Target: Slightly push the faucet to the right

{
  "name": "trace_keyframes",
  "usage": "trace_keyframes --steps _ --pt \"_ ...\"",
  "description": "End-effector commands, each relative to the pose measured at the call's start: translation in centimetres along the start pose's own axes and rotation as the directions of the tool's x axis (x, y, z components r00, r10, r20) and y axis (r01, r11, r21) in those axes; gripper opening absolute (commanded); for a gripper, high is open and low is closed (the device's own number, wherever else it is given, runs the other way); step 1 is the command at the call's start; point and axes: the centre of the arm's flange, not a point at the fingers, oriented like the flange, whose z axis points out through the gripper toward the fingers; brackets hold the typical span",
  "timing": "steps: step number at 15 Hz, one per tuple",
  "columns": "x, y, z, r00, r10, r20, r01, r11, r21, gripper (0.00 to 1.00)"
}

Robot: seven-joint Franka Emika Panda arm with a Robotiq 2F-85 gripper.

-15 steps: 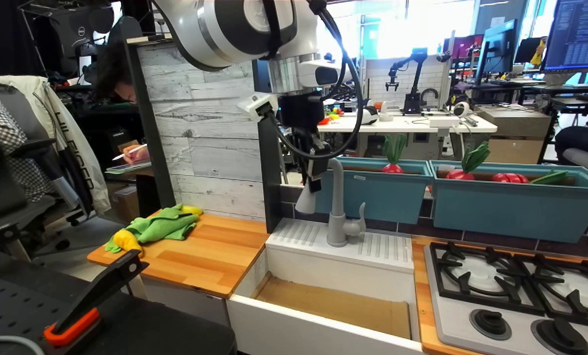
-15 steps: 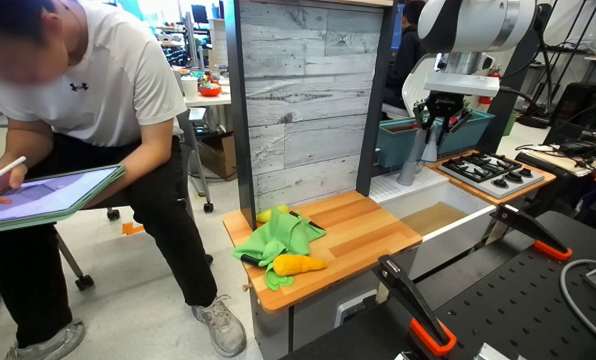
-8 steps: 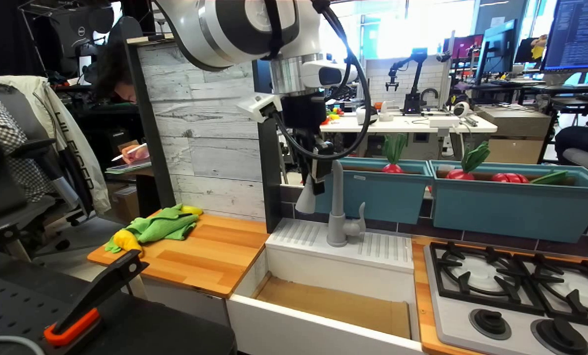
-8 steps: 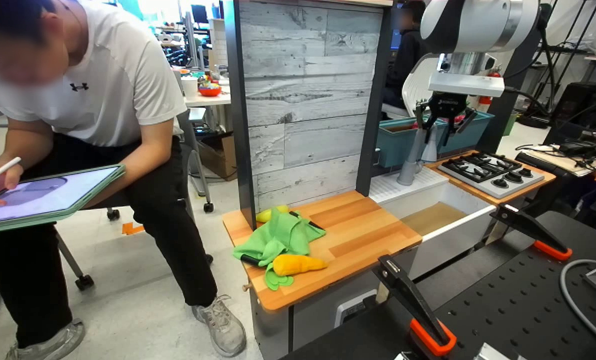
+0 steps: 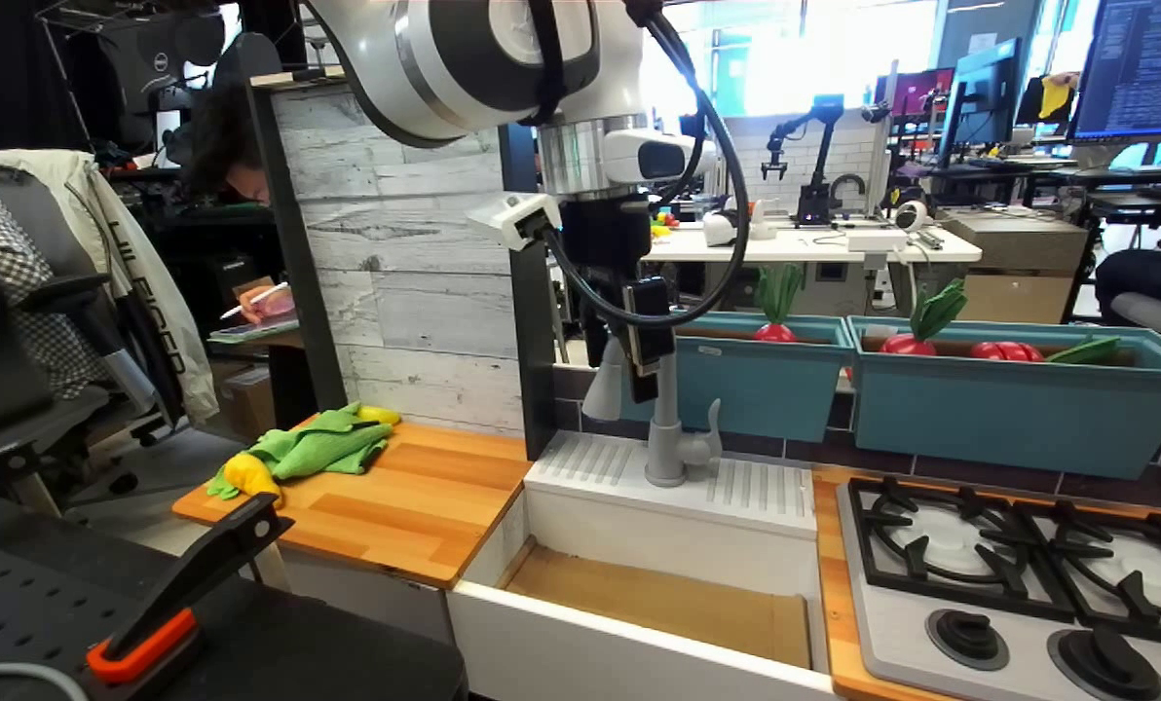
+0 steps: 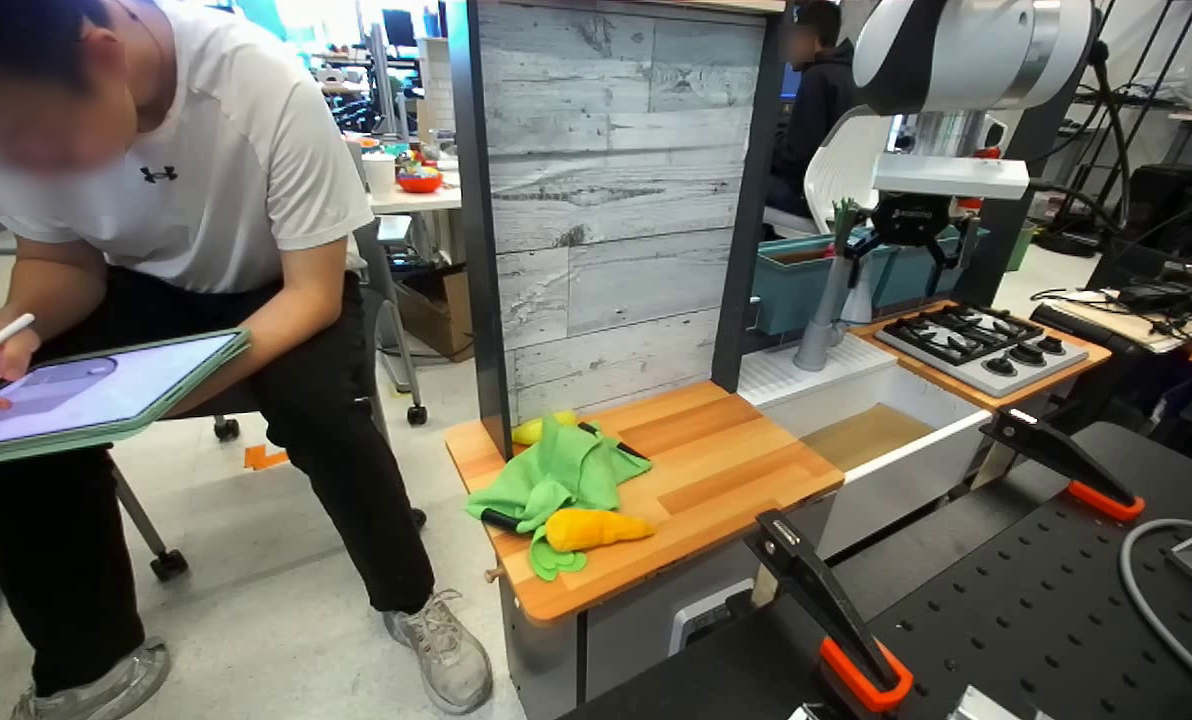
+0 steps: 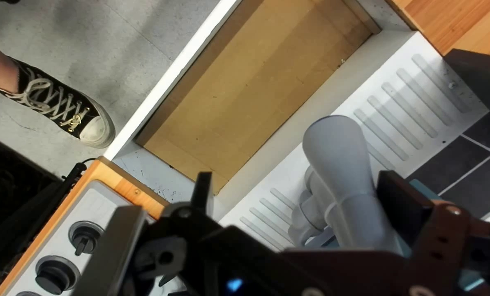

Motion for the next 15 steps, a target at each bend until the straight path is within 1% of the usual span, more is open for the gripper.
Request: trace_keyframes --steps 1,3,5,9,11,12,13,15 --pt "-1.1 0.7 -1.8 1.000 -0.018 0.020 0.018 1.000 -0.015 1.00" --pt "-1.1 0.4 -2.5 1.000 -0.016 0.018 0.016 1.000 -0.011 1.00" --pt "-1.3 -0.2 -4.0 1.000 -0.020 0.004 0.020 1.000 -0.009 1.00" --pt "-1.6 -1.6 -8.6 0.998 -0.041 -0.046 0.042 0.999 0.023 1.00" --pt "-2.0 -2.5 -10.7 0.997 -0.059 -0.058 0.062 0.997 0.055 1.00" --pt "-0.4 -2.5 -8.1 0.997 -0.043 -0.061 0.046 0.998 0.046 1.00" --pt "-0.6 -2.8 -9.1 0.997 -0.048 -0.066 0.052 0.997 0.055 1.00" --pt "-1.0 -3.0 -10.0 0.996 -0.052 -0.068 0.056 0.997 0.062 1.00"
